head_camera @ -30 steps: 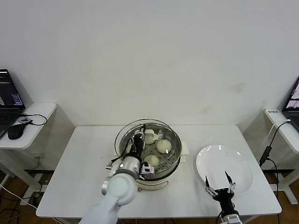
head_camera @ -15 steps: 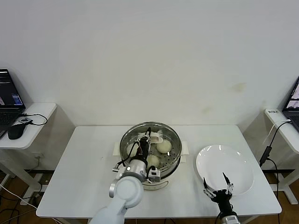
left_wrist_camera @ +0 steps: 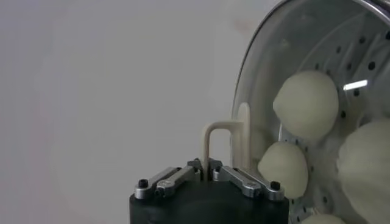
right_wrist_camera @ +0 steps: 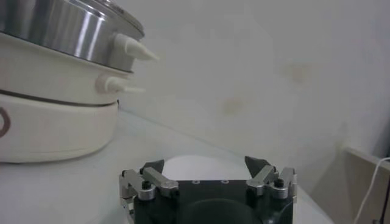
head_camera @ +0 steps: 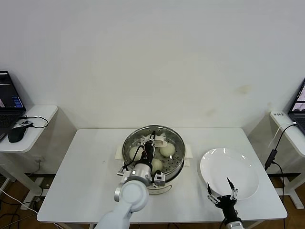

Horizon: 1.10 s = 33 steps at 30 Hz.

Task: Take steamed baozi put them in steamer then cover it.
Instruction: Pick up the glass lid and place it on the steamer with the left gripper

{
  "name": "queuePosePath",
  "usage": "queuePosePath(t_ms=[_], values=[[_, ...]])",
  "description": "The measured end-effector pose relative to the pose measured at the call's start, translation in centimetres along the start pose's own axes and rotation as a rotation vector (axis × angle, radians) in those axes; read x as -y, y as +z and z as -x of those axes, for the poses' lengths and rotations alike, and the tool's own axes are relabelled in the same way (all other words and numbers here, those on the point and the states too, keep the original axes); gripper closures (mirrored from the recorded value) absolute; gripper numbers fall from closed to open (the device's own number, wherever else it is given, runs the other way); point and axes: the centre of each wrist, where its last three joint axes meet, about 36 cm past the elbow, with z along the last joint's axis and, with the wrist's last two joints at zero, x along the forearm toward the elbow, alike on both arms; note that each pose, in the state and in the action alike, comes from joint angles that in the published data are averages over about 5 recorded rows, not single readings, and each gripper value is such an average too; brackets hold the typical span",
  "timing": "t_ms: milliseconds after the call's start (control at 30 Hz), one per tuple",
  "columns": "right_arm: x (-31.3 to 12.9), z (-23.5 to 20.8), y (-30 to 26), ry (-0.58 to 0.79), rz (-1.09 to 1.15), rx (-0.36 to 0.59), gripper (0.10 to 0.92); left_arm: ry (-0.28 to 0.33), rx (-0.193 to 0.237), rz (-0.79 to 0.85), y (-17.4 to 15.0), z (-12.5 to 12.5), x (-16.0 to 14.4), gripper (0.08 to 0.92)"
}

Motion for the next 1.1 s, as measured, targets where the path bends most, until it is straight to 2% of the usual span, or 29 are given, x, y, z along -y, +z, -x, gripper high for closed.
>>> queuePosePath(t_ms=[667, 900, 1100], values=[[-0.2, 0.0, 0.1, -0.014, -0.001, -0.001, 0.199, 0.011, 0.011, -0.008, -0.6, -0.4, 0.6, 0.851], [-0.5, 0.0, 0.1, -0.016, 0.0, -0.005, 0.2, 0.002, 0.011, -0.009, -0.1, -1.0, 0.1, 0.677], [-0.9, -0.1, 0.0, -0.023, 0.0, -0.008, 0.2, -0.011, 0.013, -0.022, 0.7, -2.6, -0.4, 0.503]])
